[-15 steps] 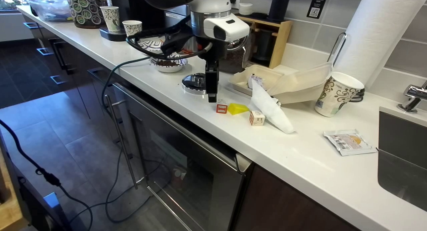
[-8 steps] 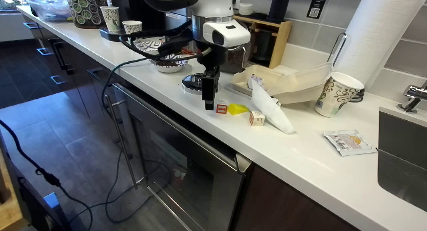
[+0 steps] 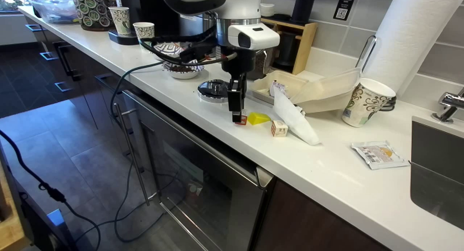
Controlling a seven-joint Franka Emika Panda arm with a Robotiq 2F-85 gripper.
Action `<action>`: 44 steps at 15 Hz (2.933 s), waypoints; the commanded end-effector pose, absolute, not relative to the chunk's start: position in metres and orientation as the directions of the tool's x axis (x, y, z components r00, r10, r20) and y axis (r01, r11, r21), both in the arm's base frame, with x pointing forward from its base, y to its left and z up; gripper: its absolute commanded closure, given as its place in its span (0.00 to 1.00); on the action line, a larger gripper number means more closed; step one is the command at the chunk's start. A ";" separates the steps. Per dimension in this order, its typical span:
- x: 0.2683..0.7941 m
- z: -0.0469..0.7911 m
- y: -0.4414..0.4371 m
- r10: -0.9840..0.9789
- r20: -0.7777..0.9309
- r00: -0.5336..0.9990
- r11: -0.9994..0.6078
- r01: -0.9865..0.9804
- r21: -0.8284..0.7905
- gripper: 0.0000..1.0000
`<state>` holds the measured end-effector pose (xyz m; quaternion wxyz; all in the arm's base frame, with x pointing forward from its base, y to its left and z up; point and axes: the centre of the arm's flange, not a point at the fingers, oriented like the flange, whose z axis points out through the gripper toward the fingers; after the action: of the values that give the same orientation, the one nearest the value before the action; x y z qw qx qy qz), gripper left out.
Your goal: Put the cubes and the whistle into the paper takeaway box
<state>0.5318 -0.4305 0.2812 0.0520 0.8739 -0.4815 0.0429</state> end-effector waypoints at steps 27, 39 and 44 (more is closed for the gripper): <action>0.666 0.335 -0.462 -0.603 0.446 0.661 -0.795 -0.541 -0.273 0.34; 0.598 0.392 -0.457 -0.371 0.433 0.822 -0.928 -0.346 -0.138 0.00; 0.588 0.398 -0.446 -0.337 0.428 0.839 -0.941 -0.320 -0.114 0.00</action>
<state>0.5879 -0.4464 0.3975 -0.0188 0.9586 -0.1712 0.2267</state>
